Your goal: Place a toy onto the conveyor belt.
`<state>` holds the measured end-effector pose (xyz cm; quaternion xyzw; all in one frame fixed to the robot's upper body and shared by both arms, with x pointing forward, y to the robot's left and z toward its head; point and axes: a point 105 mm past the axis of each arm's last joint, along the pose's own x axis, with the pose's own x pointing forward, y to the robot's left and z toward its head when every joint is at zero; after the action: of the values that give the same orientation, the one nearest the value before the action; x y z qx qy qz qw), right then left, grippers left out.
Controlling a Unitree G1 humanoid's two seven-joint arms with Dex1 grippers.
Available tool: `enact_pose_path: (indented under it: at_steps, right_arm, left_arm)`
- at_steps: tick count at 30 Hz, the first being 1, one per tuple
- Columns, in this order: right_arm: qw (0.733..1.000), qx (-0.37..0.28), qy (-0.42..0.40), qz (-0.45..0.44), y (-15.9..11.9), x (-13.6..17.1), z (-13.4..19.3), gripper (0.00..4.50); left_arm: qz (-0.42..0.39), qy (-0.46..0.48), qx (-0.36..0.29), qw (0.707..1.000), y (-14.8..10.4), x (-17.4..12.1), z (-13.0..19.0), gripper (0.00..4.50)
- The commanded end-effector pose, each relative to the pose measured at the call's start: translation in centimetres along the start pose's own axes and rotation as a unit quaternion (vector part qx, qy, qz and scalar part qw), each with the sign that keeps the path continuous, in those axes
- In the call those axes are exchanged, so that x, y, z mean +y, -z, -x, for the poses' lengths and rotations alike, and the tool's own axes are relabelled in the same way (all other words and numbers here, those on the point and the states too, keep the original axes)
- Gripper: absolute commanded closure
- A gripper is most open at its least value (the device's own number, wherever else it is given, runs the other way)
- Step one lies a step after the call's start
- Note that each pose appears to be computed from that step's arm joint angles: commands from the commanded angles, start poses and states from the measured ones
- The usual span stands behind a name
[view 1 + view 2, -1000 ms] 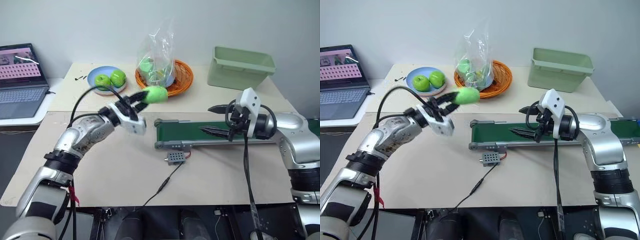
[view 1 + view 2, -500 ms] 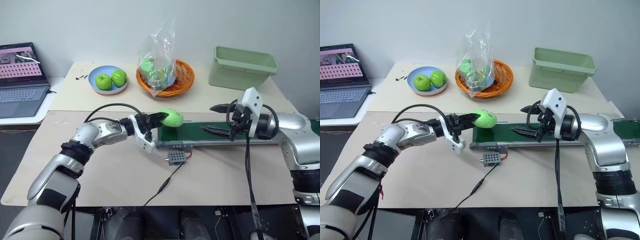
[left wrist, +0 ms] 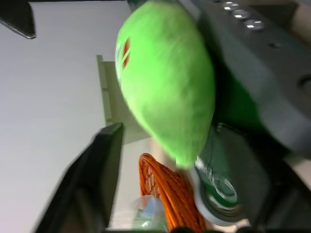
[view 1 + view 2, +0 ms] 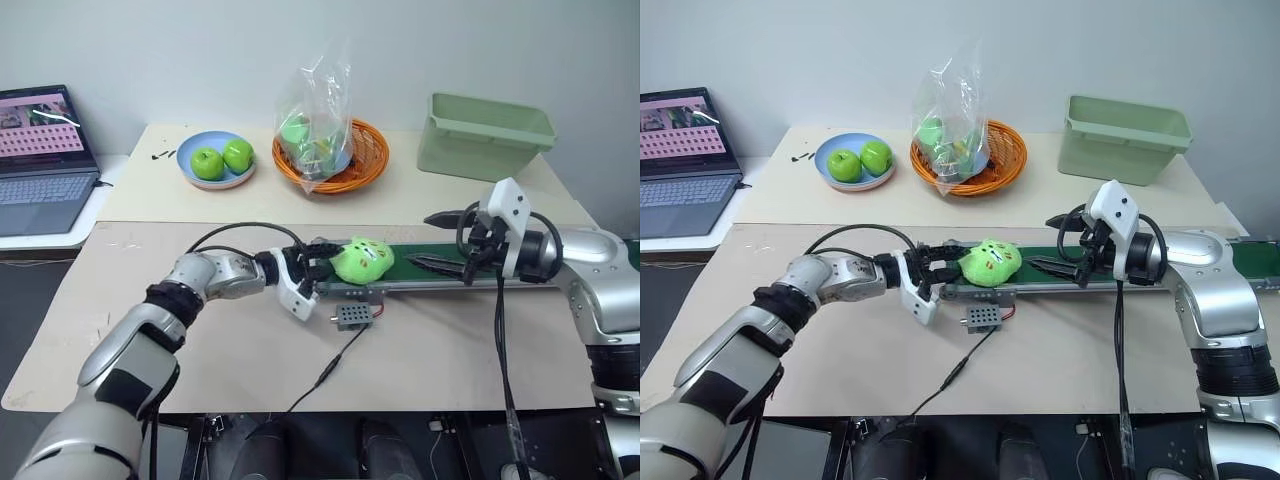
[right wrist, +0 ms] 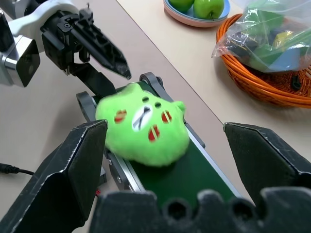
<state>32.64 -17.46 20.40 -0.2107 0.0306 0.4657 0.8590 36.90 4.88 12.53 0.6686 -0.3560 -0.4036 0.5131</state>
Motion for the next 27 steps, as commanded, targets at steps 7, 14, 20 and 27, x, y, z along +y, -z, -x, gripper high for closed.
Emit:
enact_pose_path:
  at_steps: [7,14,20,27]
  right_arm:
    - [0.999,-0.015,0.013,0.028,-1.8,-0.7,0.8,0.0]
    - [0.999,-0.013,-0.004,0.046,-2.7,-0.8,1.0,0.0]
    - [0.998,-0.04,-0.032,0.037,-3.5,-0.3,0.3,0.0]
    - [0.997,-0.053,-0.049,0.031,-3.6,-0.1,-0.4,0.0]
  left_arm:
    - [0.325,-0.093,0.034,0.94,2.6,5.8,1.3,0.03]
    - [0.687,-0.058,-0.026,0.724,1.9,5.2,6.8,0.03]
    - [0.714,-0.053,-0.013,0.698,1.0,5.2,9.9,0.03]
    - [0.736,-0.085,-0.047,0.67,-0.4,7.1,11.3,0.03]
